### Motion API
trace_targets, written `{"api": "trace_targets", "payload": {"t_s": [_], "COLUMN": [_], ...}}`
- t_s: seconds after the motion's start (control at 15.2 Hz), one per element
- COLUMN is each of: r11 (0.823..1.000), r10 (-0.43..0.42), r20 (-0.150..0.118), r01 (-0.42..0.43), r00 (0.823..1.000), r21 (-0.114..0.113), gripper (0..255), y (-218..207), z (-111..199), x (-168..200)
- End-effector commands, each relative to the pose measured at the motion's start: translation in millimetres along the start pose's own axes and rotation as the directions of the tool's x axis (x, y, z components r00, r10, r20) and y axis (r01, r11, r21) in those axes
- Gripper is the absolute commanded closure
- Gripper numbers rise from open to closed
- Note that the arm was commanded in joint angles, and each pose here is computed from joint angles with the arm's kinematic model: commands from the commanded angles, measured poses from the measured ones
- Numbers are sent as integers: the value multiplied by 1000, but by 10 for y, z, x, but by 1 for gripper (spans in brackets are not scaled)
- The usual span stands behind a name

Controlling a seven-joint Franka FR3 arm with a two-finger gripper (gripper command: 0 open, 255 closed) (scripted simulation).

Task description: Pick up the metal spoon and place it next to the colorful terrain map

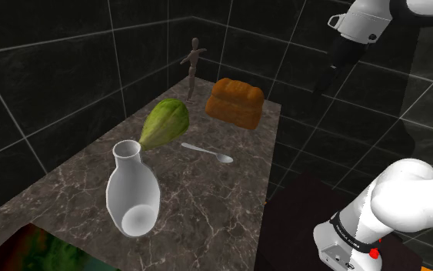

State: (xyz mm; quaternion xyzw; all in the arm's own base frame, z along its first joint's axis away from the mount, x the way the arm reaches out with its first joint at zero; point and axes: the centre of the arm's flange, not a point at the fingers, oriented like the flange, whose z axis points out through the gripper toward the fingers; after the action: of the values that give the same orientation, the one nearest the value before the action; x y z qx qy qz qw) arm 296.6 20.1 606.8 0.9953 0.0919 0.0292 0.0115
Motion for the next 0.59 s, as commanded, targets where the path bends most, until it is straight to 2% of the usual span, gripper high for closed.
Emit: {"api": "trace_targets", "payload": {"t_s": [0.0,0.53], "r11": [1000,998], "r10": [0,-34], "r20": [0,-46], "r01": [0,36], "r00": [1000,998], "r21": [0,47], "gripper": [0,0], "y": [0,-418], "z": [0,738], "x": [0,507]}}
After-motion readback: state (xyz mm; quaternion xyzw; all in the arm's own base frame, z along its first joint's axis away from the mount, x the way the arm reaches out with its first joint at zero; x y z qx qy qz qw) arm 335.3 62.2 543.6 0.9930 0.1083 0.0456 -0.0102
